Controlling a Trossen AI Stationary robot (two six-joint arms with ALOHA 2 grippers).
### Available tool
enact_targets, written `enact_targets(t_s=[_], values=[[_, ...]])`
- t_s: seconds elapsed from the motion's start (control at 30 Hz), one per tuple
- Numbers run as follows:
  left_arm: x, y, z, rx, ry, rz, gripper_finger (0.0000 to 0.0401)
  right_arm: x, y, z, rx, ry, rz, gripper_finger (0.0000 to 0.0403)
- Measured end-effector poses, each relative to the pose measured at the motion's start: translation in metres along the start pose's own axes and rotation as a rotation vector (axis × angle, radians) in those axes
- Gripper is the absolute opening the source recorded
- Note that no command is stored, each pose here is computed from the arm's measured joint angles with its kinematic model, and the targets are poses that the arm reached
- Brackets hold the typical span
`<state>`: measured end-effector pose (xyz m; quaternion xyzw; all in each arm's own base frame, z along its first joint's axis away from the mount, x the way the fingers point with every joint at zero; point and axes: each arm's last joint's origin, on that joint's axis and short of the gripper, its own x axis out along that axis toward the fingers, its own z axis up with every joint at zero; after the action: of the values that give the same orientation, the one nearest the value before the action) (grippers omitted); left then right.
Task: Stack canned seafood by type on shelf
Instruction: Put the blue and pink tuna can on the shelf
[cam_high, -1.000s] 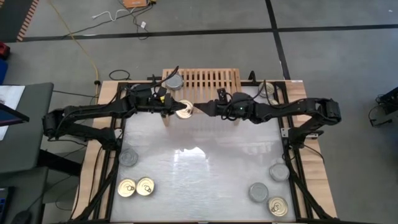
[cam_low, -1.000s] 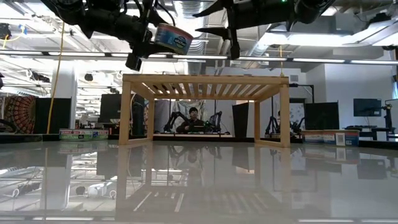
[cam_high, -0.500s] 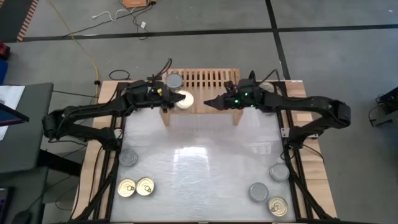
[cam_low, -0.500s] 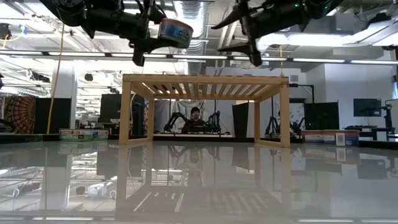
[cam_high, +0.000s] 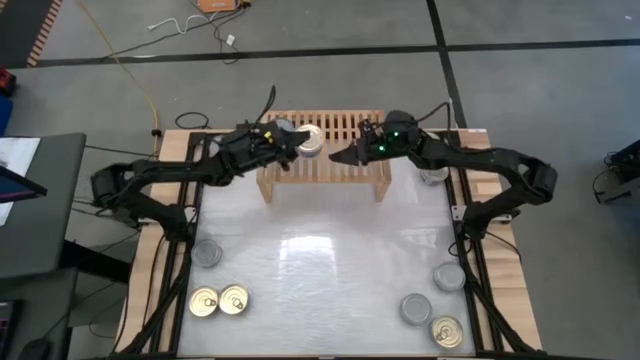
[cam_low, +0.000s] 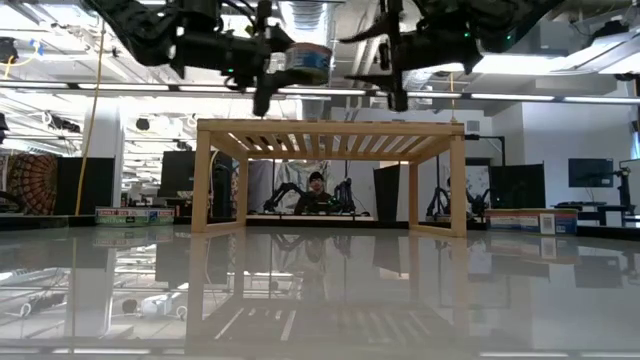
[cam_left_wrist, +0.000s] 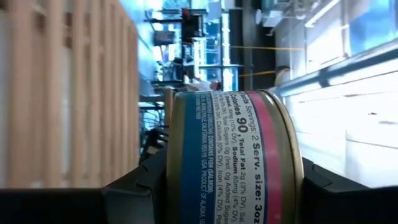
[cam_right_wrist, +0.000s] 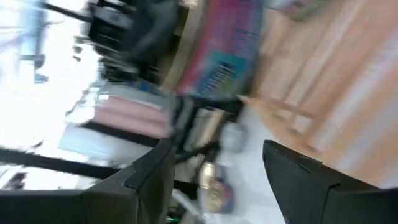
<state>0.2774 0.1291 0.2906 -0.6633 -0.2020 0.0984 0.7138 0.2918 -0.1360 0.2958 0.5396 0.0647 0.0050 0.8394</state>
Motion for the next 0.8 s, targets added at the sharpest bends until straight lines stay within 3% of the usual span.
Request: enact_targets(t_s=[0.17,0.8], values=[[0.015,-0.002,-0.002,0.01,0.008,-0.023,0.0194,-0.001,0.005,0.007,-0.01,-0.046,0.073,0.0265],[0.017,-0.005,-0.005,0.016,0.015,-0.029,0.0194,-0.001,0.005,0.006,0.038,-0.028,0.07,0.0265]])
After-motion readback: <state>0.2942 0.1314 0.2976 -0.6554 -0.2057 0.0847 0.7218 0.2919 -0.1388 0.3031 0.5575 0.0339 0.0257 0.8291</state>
